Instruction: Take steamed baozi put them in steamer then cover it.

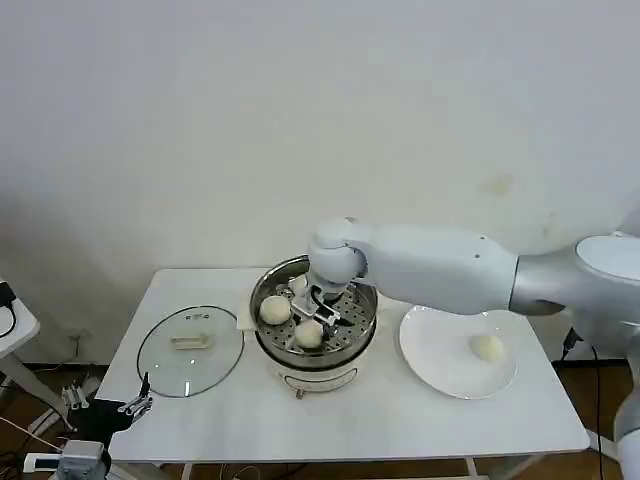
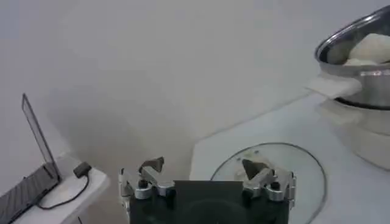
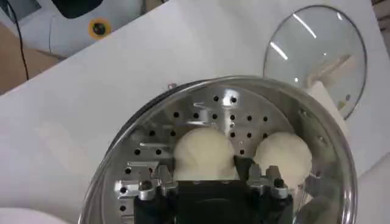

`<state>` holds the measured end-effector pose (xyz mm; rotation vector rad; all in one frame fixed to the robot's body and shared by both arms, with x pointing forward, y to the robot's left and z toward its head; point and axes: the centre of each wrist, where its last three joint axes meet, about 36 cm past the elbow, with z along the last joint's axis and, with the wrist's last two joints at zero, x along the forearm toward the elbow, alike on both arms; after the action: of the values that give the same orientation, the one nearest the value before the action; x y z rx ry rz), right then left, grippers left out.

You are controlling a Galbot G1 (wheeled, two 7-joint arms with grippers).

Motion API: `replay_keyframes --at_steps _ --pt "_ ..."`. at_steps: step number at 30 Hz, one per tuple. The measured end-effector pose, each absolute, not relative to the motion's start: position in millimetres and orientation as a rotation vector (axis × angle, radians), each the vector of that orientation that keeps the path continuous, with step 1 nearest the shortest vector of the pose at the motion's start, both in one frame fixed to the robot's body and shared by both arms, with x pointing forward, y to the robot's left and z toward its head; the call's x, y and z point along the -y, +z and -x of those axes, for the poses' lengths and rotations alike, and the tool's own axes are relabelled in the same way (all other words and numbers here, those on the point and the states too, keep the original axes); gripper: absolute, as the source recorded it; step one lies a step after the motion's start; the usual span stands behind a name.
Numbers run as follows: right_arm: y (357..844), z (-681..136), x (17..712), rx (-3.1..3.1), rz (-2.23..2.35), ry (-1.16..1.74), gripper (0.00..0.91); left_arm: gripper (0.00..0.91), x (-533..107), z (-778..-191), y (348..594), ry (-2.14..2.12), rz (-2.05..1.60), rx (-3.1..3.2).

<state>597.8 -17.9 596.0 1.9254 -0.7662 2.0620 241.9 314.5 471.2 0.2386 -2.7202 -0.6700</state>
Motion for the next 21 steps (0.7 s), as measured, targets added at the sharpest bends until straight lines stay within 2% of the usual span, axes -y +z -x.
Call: replay_keyframes --at_steps 1,2,6,21 --pt "595.9 -597.9 17.9 0.763 -1.926 2.062 0.715 0.907 -314.6 -241.8 471.2 -0.671 -0.237 2.719" --pt "595.8 -597.9 17.9 0.759 -1.927 2.061 0.715 0.907 -314.8 -241.7 471.2 -0.673 -0.236 2.719" --pt "595.3 -598.1 18.1 0.747 -1.931 2.061 0.907 0.907 -315.0 -242.2 472.3 -0.675 -0.237 2.721" --pt "618.1 -608.9 33.3 0.82 -1.896 2.071 0.907 0.907 -313.8 -244.6 472.3 -0.674 -0.229 2.727"
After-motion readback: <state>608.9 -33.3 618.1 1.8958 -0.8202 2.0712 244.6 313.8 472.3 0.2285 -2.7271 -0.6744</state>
